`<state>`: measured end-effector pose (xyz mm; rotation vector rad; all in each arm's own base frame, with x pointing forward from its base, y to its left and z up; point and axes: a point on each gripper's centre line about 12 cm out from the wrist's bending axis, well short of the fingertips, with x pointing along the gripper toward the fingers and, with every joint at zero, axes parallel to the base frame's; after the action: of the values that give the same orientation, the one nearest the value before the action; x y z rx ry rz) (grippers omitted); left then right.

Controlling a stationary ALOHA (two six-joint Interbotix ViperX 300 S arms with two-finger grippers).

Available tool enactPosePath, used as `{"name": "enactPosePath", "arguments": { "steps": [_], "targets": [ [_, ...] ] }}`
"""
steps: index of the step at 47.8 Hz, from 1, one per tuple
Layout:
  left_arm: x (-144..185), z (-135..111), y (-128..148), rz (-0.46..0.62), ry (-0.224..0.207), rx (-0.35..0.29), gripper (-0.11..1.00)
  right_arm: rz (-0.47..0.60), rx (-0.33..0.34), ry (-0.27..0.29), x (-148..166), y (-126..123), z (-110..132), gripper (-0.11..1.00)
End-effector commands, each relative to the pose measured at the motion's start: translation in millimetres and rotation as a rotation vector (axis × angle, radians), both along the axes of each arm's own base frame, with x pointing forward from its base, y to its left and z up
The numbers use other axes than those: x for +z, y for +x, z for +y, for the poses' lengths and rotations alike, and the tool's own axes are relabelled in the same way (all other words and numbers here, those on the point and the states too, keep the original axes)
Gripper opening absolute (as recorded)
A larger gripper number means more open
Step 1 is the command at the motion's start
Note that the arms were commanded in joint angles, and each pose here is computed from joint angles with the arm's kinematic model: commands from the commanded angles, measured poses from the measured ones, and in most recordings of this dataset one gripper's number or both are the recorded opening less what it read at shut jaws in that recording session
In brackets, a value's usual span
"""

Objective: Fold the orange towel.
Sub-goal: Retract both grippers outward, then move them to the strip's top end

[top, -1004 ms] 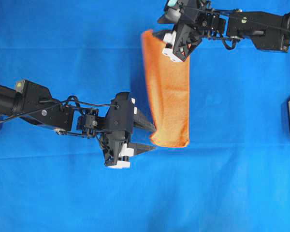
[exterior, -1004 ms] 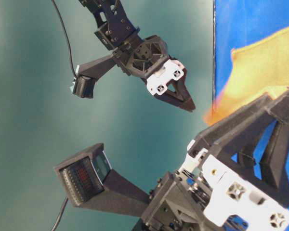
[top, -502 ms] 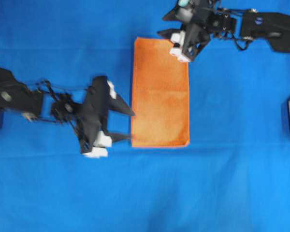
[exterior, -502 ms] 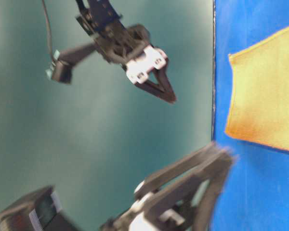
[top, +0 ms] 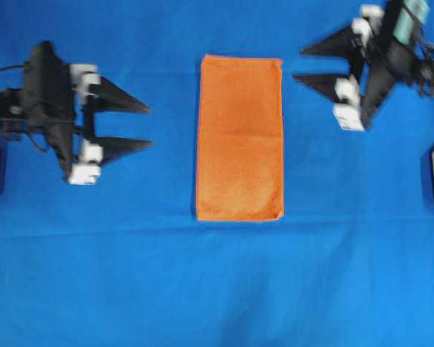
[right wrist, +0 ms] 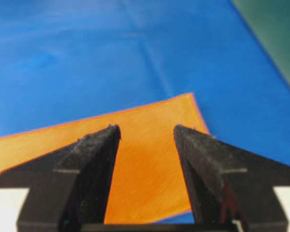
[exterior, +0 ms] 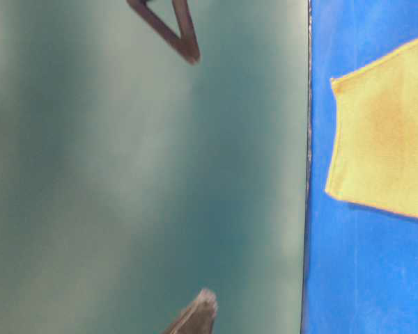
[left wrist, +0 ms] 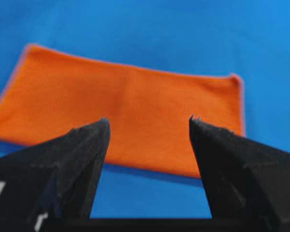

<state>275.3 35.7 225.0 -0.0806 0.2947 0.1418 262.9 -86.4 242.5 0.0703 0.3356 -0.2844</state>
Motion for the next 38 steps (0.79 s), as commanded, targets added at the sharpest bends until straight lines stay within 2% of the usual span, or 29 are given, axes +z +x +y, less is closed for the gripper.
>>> {"name": "enactPosePath", "arguments": {
  "steps": [1, 9, 21, 28, 38],
  "targets": [
    [9, 6, -9, -0.05, 0.01, 0.027, 0.6, -0.035, 0.008, 0.014, 2, -10, 7, 0.55],
    [7, 8, -13, -0.053, 0.009, 0.034, 0.6, -0.026, -0.001, 0.049, -9, -19, 11, 0.55],
    [4, 8, -8, -0.036, 0.007, 0.034, 0.6, -0.025, 0.0, 0.048, -9, -18, 11, 0.55],
    [8, 11, -3, -0.063, 0.013, 0.04, 0.6, -0.031, -0.004, 0.046, -6, -17, 9, 0.55],
    [7, 31, 24, -0.059, 0.02, 0.088, 0.62, 0.003, -0.078, 0.054, -11, -9, -15, 0.56]
  ]
}}
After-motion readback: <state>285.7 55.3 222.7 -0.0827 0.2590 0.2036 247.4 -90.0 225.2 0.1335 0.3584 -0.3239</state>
